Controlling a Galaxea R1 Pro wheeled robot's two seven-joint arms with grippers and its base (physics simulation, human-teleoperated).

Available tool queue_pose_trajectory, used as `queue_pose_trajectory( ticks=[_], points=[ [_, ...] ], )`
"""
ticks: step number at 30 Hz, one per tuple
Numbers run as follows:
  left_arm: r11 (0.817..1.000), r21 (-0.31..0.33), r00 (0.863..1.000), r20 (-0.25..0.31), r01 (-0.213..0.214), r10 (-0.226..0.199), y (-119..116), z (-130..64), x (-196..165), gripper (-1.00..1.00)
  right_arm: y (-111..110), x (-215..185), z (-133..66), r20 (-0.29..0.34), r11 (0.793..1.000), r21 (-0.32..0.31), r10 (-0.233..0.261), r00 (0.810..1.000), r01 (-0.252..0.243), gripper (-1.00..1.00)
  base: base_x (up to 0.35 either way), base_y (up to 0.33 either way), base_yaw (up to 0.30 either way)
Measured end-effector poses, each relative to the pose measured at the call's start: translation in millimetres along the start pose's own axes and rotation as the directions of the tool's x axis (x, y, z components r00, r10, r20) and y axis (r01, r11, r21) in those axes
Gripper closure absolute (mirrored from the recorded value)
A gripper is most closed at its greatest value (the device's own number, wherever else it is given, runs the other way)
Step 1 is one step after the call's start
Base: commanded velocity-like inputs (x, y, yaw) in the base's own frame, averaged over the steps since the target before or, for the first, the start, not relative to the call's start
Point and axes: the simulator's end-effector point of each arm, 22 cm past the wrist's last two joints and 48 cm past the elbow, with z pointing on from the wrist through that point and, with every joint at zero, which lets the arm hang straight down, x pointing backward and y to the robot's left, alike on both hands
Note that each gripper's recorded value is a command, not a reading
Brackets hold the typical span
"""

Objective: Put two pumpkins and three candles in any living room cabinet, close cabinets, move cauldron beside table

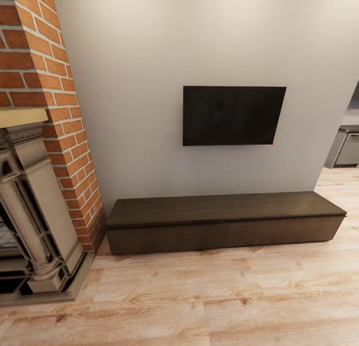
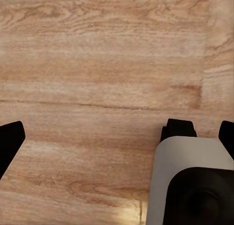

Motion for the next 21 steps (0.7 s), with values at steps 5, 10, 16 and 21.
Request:
queue_pose_trajectory(
  ticks=[5,10,16,21],
  points=[
    [1.0,0.0,1.0,0.0,0.0,0.0,0.0,0.0,0.0,-1.0,0.3,0.2,-0.1,0.0,1.0,0.0,0.0,1.0,0.0,-1.0,0.0,0.0,0.0],
    [1.0,0.0,1.0,0.0,0.0,0.0,0.0,0.0,0.0,-1.0,0.7,-0.3,-0.1,0.001,1.0,-0.001,0.0,1.0,0.0,-1.0,0.0,0.0,0.0],
    [1.0,0.0,1.0,0.0,0.0,0.0,0.0,0.0,0.0,-1.0,-0.1,-0.4,0.1,0.001,1.0,0.0,0.0,1.0,0.0,-1.0,0.0,0.0,0.0],
    [1.0,0.0,1.0,0.0,0.0,0.0,0.0,0.0,0.0,-1.0,0.1,-0.5,0.1,0.001,1.0,0.0,0.0,1.0,0.0,-1.0,0.0,0.0,0.0]
  ],
)
